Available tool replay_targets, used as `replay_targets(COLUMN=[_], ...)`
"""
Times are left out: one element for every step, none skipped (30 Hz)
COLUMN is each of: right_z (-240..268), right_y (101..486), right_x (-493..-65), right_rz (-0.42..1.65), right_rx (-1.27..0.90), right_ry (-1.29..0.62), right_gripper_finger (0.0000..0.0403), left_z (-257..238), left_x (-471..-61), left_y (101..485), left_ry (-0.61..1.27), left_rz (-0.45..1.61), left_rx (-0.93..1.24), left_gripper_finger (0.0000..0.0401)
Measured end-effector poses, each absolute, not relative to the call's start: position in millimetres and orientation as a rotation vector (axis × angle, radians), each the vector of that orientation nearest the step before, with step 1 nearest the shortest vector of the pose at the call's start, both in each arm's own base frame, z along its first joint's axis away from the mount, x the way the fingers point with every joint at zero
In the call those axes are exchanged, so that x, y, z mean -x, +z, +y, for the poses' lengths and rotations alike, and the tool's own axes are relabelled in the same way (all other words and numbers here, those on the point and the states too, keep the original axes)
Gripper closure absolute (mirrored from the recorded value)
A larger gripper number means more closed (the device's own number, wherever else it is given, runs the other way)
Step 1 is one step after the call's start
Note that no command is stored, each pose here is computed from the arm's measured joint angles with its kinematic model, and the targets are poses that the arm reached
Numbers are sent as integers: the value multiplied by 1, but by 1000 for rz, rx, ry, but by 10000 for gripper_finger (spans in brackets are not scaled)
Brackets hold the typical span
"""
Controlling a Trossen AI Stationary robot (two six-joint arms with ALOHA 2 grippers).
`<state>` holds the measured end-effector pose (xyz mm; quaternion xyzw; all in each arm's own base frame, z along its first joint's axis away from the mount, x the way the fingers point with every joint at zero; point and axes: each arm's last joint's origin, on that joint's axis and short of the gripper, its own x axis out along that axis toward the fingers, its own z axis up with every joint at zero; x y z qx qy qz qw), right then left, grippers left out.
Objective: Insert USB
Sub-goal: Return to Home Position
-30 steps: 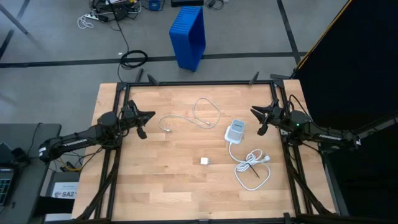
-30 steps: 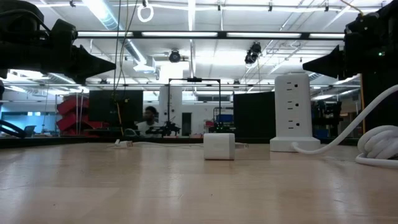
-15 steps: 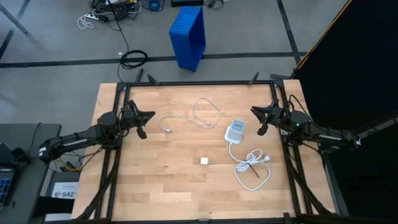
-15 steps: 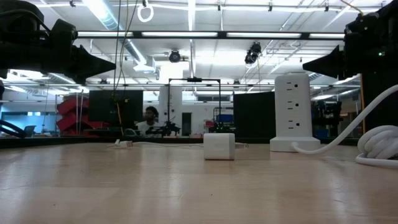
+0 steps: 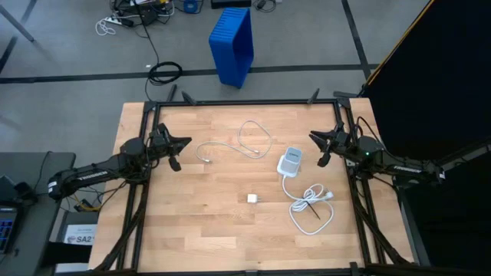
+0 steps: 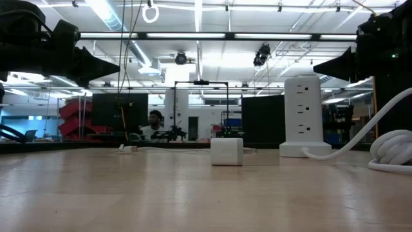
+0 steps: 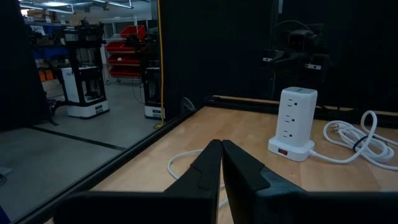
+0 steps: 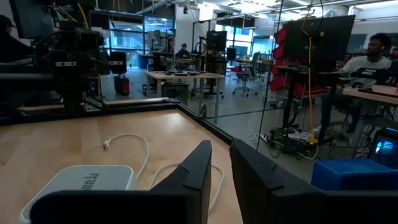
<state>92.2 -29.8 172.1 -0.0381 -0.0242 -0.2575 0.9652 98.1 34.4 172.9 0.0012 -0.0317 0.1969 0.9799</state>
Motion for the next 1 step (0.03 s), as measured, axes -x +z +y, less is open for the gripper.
replay_targets(right_z=[-30], right_y=[172], right_x=[-92], right_rz=[-49], right_rx=[77], right_ry=[-521], right_gripper_finger=[360], left_z=[34], left_x=[-98], left_y=[173], left_ry=[396], left_rz=[-64], left_rx=[-3], left_gripper_finger=[401])
